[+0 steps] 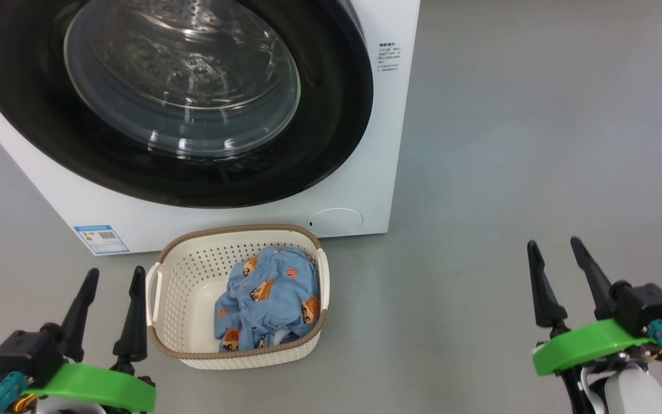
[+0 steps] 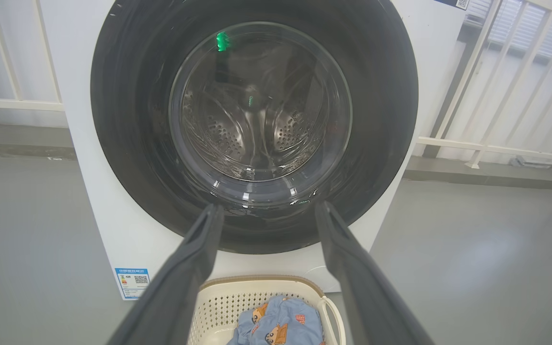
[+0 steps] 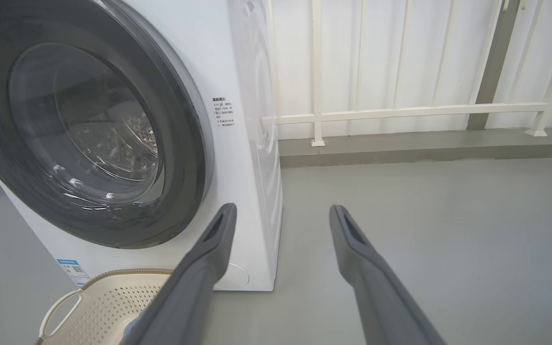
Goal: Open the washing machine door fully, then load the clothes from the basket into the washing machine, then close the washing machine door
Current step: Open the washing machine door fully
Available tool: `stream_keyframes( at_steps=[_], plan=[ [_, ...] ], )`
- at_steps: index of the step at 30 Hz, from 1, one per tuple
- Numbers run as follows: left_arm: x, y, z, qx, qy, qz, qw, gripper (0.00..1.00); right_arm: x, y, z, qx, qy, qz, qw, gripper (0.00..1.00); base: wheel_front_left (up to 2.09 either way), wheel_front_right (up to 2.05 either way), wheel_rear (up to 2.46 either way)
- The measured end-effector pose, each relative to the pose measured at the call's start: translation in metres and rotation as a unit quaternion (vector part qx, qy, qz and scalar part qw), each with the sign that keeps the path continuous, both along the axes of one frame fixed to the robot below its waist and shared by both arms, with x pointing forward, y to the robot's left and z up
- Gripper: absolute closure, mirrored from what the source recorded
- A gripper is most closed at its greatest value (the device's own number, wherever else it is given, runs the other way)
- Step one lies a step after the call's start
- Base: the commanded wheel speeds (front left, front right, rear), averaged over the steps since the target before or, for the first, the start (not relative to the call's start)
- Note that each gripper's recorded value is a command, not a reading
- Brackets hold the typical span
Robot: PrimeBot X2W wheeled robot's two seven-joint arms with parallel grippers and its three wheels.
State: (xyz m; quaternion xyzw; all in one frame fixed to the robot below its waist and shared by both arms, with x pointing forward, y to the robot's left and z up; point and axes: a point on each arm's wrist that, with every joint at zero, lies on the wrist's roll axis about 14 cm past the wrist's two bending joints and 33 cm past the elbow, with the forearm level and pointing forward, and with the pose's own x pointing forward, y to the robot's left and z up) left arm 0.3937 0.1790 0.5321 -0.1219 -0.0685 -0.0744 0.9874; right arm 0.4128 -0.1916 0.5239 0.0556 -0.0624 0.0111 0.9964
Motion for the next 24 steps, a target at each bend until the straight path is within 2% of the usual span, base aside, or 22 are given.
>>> stream_keyframes(
  at_steps=[4, 11, 17, 21, 22, 24],
  plan=[
    [0.001, 0.000, -0.002, -0.001, 0.003, 0.000, 1.000, 0.00, 0.007, 0.002, 0.010, 0.004, -0.015, 0.003, 1.000, 0.00, 0.00, 0.00, 0.00],
    [0.002, -0.006, -0.009, -0.002, 0.013, -0.009, 1.000, 0.00, 0.027, 0.001, 0.045, 0.057, -0.067, 0.001, 0.996, 0.00, 0.00, 0.00, 0.00],
    [0.002, -0.012, -0.013, -0.003, 0.019, -0.018, 1.000, 0.00, 0.039, -0.014, 0.057, 0.168, -0.091, -0.016, 0.981, 0.00, 0.00, 0.00, 0.00],
    [0.003, -0.012, -0.012, -0.003, 0.018, -0.019, 1.000, 0.00, 0.045, -0.029, 0.045, 0.283, -0.084, -0.037, 0.955, 0.00, 0.00, 0.00, 0.00],
    [0.004, -0.013, -0.012, -0.005, 0.018, -0.020, 1.000, 0.00, 0.047, -0.031, 0.041, 0.306, -0.081, -0.041, 0.948, 0.45, 0.00, 0.00, 0.00],
    [0.004, -0.014, -0.014, -0.006, 0.021, -0.021, 1.000, 0.00, 0.052, -0.033, 0.036, 0.350, -0.077, -0.046, 0.932, 0.82, 0.00, 0.00, 0.00]
  ],
)
